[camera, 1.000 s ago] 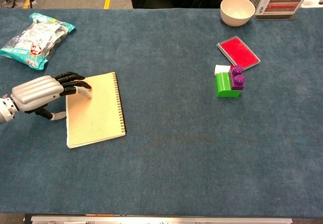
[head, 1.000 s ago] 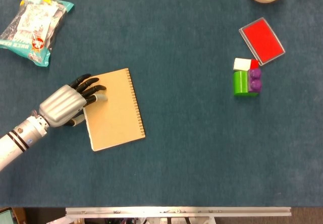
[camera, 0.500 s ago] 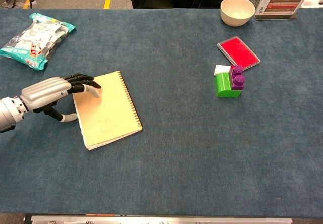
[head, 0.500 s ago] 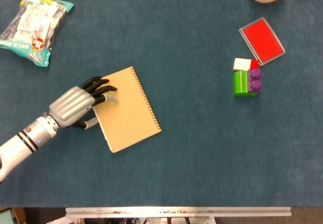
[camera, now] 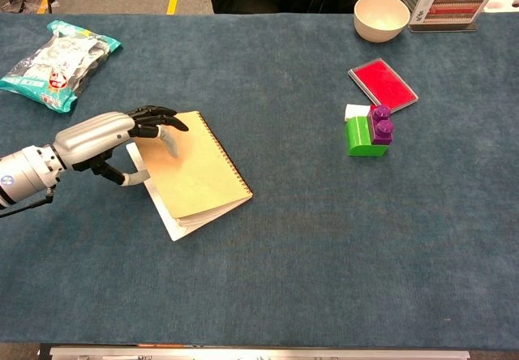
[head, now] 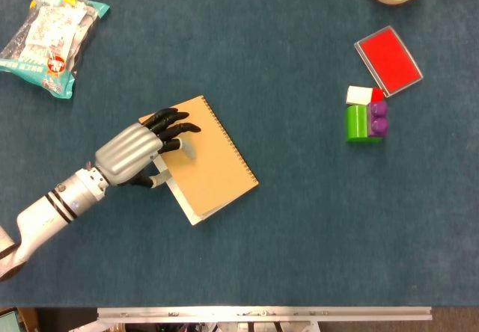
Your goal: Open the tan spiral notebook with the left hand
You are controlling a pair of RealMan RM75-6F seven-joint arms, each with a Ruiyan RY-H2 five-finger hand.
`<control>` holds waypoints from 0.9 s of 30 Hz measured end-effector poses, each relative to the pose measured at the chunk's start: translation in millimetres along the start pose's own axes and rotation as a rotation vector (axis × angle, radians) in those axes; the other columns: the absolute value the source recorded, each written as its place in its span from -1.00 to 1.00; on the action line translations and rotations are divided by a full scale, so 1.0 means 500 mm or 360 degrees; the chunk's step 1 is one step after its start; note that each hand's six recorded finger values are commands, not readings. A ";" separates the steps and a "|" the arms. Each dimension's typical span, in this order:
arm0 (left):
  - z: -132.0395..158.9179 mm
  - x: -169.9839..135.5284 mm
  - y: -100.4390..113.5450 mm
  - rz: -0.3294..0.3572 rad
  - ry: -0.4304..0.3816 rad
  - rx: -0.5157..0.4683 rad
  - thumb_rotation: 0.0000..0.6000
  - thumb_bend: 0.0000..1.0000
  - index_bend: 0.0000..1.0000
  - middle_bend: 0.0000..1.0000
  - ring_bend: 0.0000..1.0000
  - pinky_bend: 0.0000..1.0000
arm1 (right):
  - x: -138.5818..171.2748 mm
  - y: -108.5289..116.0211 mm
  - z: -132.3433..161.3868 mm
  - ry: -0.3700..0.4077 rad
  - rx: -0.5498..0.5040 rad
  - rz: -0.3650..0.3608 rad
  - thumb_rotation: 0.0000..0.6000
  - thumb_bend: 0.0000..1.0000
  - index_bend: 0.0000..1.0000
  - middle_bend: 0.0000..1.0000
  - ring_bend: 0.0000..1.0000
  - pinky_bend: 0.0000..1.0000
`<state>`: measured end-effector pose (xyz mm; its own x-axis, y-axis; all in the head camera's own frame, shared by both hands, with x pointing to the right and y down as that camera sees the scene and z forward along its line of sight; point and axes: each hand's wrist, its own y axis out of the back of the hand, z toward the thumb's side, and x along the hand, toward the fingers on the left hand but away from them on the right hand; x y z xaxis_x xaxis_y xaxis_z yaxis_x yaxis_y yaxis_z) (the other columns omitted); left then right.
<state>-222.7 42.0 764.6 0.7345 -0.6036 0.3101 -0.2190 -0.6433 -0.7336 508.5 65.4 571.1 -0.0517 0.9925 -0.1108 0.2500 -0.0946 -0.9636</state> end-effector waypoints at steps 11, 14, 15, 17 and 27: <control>0.039 0.030 0.007 -0.0022 -0.0017 -0.0081 1.00 -0.14 0.04 -0.68 -0.96 -1.00 | -0.007 -0.005 -0.004 0.0001 -0.0007 0.0006 1.00 0.07 -0.24 -0.26 -0.45 -0.27; 0.046 0.035 0.010 -0.0027 -0.0012 -0.0086 1.00 -0.14 0.12 -0.68 -0.96 -1.00 | -0.007 -0.006 -0.006 0.0000 -0.0009 0.0009 1.00 0.07 -0.24 -0.26 -0.45 -0.27; 0.047 0.036 0.011 -0.0029 -0.0009 -0.0086 1.00 -0.14 0.14 -0.68 -0.96 -1.00 | -0.008 -0.006 -0.006 -0.0001 -0.0010 0.0009 1.00 0.06 -0.24 -0.26 -0.45 -0.26; 0.048 0.035 0.012 -0.0030 -0.0005 -0.0084 1.00 -0.14 0.18 -0.68 -0.96 -1.00 | -0.007 -0.006 -0.008 -0.0004 -0.0011 0.0006 1.00 0.07 -0.24 -0.26 -0.45 -0.26; 0.039 0.011 0.017 0.0002 0.0035 -0.0091 1.00 -0.14 0.29 -0.64 -0.96 -1.00 | -0.007 -0.005 -0.012 -0.0003 -0.0018 0.0002 1.00 0.07 -0.24 -0.26 -0.45 -0.27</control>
<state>-208.1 42.5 748.5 0.7198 -0.6144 0.3230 -0.2567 -0.6679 -0.6986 513.8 62.5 575.3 -0.0531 0.9922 -0.1125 0.2608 -0.0949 -0.9607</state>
